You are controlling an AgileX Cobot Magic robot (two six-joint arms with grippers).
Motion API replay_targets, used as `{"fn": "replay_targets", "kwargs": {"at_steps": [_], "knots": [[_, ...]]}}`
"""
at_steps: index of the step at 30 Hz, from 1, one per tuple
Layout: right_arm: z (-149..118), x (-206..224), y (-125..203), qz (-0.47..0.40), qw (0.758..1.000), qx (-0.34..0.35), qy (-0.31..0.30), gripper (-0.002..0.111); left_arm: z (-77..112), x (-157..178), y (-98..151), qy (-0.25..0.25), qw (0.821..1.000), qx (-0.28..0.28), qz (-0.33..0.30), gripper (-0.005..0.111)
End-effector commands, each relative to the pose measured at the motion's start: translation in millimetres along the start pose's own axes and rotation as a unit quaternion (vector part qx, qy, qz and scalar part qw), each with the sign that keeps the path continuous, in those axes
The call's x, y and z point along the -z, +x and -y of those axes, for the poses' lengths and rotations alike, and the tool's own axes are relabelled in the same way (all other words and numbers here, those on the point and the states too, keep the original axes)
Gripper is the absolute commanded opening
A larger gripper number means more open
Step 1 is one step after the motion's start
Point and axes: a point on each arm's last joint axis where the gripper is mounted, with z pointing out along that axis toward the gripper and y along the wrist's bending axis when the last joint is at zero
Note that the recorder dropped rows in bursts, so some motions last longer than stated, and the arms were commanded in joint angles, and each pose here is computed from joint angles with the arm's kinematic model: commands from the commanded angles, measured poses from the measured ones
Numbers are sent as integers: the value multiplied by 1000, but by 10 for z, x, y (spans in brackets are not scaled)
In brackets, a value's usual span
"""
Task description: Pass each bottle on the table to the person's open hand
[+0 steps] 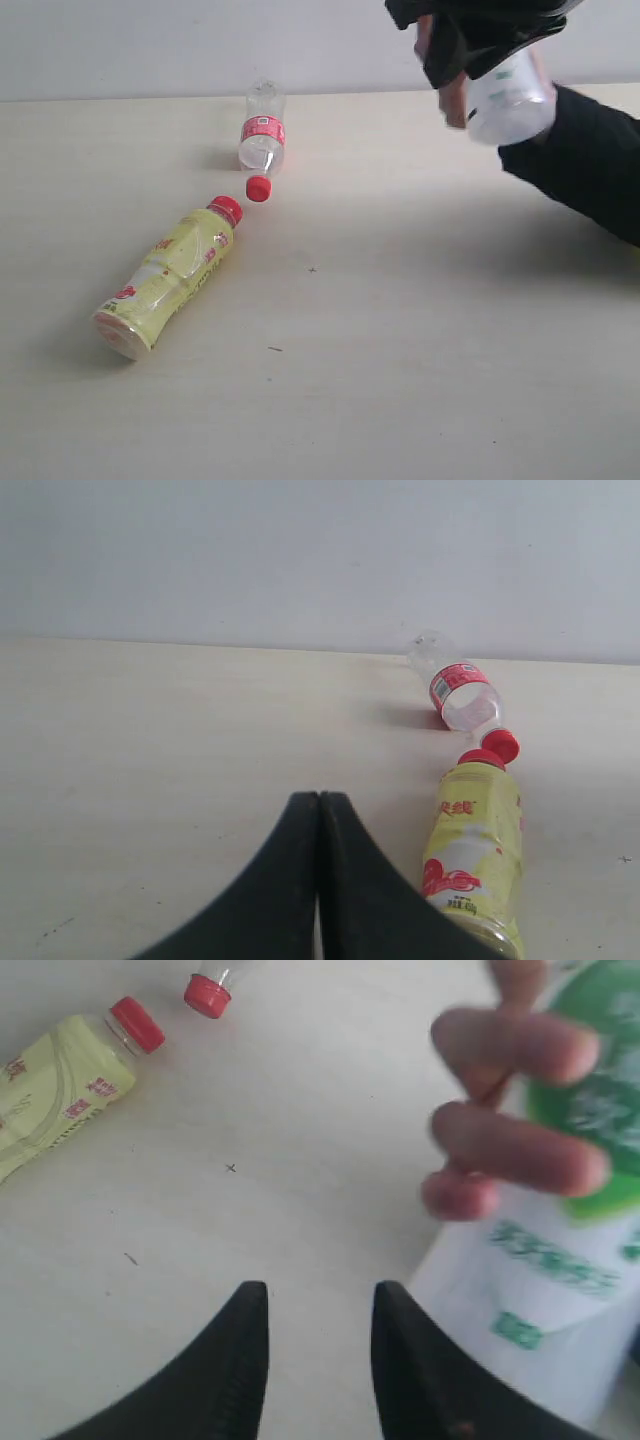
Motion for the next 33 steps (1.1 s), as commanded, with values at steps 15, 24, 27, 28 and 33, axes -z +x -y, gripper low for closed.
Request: {"fn": "replay_targets", "kwargs": {"at_steps": [15,24,27,28,33], "knots": [[118,1123,2660,453,888,87,-1,0,1,2,-1,1,1000,4,6,0],[195,539,2856,505,859,79,10,0,1,2,-1,1,1000,4,6,0],[200,469,2868,493,866,79,10,0,1,2,-1,1,1000,4,6,0],[203,427,2873,487,870,79,9,0,1,2,-1,1,1000,4,6,0],[176,198,2893,478,876,53,-31,0,1,2,-1,1,1000,4,6,0]]}}
